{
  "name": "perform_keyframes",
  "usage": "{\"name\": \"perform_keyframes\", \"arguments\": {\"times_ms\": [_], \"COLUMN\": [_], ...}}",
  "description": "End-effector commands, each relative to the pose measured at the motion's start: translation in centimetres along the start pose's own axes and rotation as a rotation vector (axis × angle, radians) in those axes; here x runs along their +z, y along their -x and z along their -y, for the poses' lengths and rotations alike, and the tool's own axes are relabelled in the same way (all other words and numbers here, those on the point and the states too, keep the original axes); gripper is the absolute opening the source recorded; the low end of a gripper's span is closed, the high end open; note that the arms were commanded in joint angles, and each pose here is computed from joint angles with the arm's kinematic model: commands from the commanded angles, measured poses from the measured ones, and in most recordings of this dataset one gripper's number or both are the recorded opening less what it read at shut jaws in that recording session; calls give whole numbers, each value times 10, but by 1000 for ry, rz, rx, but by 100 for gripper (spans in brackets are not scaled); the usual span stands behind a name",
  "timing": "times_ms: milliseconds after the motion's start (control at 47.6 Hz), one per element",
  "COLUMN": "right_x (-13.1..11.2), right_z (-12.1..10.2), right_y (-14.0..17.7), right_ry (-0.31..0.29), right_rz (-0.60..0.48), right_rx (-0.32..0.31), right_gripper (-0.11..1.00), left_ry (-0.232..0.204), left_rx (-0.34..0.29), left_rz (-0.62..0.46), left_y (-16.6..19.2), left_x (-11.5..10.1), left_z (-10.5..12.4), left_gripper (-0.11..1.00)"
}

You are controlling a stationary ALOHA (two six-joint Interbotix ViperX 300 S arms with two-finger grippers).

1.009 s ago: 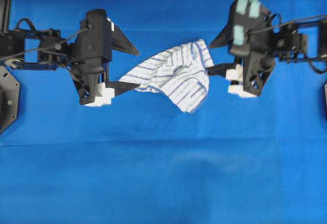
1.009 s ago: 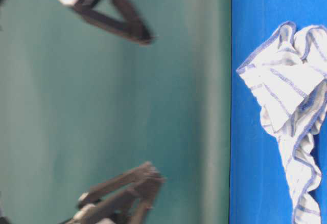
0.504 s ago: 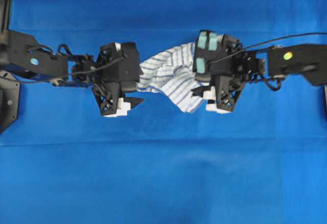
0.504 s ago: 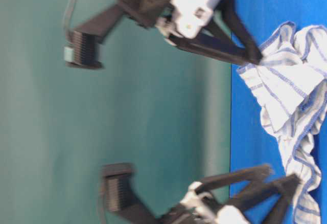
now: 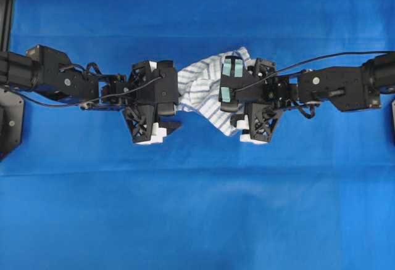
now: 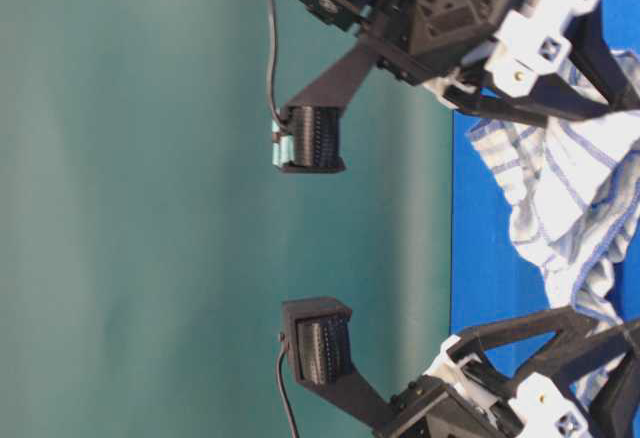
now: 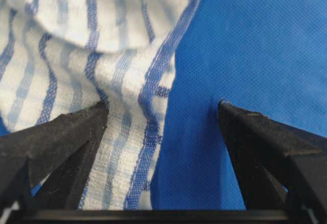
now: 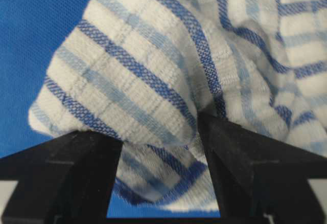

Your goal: Lift the towel with both arms.

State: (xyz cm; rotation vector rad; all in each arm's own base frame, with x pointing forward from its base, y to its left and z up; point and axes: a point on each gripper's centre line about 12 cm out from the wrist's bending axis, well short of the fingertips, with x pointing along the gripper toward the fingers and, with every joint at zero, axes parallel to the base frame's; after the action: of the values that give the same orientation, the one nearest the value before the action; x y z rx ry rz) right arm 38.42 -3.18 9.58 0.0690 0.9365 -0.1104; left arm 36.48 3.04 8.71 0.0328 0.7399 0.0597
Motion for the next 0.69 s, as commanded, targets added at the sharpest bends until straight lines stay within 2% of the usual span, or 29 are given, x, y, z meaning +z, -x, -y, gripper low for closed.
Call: {"name": "perform_keyframes", "arguments": {"times_ms": [0,105,189,252,336,378,462,504,672], "right_x": [13,12,10,8,9,8,8,8,14], "right_z": [-2,-2,-1,2,4,4,4,5,5], "right_y": [1,-5,-10,-13,-13,-13,-12,-11,2], "right_ry": [-2,-4,-4,-6,-10,-8,-9,-8,-12], "right_rz": [53,48,37,28,27,26,21,17,19], "right_rx": [8,10,8,3,0,-2,-3,-5,-11], "right_gripper": [63,62,56,44,19,11,10,10,10], "left_ry": [3,1,1,3,1,3,0,0,0], "left_rx": [4,3,3,3,3,2,1,0,-2], "left_rz": [27,26,23,21,18,14,5,-3,-14], "left_y": [0,0,0,0,0,0,1,1,9], "left_x": [9,9,8,8,8,7,7,6,13], "left_z": [-1,-1,-1,-1,-1,-1,-1,-1,-1], "left_gripper": [90,85,76,61,38,26,6,3,3]}}
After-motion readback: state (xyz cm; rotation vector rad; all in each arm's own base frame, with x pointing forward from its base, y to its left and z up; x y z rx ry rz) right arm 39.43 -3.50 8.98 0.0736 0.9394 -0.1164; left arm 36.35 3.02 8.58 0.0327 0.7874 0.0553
